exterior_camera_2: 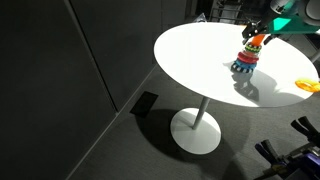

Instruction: Remove the green circle then put the orange circle on the orange object

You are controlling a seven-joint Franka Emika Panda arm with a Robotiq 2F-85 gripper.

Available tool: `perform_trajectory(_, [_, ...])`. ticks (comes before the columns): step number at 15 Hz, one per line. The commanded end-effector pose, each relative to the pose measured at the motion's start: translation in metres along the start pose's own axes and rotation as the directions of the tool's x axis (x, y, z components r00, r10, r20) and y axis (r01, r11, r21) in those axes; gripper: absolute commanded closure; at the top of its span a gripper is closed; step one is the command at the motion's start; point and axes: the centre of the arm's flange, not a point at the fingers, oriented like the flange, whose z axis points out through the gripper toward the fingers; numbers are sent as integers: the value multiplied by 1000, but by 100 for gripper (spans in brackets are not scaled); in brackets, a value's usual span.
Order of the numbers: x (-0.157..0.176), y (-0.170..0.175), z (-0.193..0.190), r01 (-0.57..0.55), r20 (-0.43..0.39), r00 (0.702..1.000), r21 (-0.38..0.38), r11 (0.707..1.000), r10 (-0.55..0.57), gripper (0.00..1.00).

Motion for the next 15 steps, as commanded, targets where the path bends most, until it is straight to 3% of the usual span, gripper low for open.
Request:
perform_trajectory(1, [0, 11, -9, 7, 1, 1000, -12, 1000, -7, 0])
perform_trajectory(15, [-12, 9, -7, 20, 11, 1000, -11, 1000, -20, 0])
